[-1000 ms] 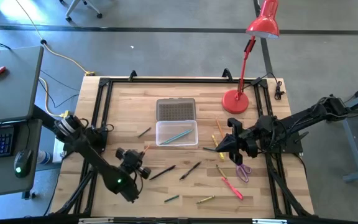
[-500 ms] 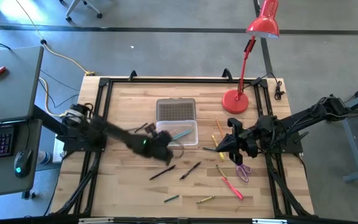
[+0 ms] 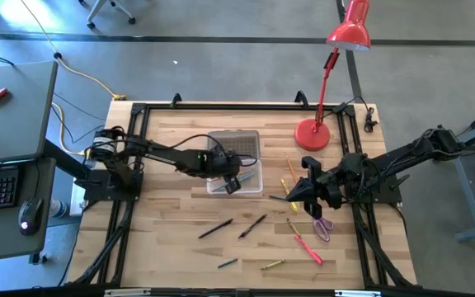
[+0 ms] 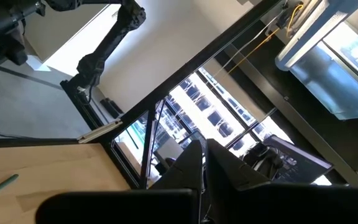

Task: Pick & place school supplies into a supply box
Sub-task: Put the dark green crayon into the supply box

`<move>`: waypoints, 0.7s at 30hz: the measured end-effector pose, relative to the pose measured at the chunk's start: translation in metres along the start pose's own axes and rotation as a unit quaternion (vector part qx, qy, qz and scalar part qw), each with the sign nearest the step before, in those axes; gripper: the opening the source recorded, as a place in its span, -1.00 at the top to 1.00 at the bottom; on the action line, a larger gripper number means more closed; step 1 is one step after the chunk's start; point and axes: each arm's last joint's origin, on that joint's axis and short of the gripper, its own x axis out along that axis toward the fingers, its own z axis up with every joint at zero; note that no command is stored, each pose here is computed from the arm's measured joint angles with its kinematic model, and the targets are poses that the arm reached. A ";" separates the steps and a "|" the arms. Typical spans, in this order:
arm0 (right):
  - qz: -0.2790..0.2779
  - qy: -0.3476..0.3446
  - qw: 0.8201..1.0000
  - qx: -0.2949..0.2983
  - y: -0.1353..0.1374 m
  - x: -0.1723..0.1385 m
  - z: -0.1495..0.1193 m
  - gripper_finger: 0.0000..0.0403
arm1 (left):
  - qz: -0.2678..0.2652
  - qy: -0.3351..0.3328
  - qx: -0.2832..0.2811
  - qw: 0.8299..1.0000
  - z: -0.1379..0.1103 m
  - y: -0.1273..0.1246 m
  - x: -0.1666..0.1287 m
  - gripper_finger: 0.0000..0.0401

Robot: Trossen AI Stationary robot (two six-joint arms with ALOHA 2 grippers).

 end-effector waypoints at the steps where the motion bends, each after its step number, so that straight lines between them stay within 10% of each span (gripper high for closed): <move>1: 0.000 0.000 1.000 0.000 0.000 0.000 0.000 1.00 | 0.003 0.001 0.002 1.000 0.000 0.000 -0.001 0.47; 21: 0.004 0.003 1.000 0.007 0.001 0.000 -0.001 1.00 | 0.221 0.132 -0.069 0.964 -0.045 0.050 -0.120 0.46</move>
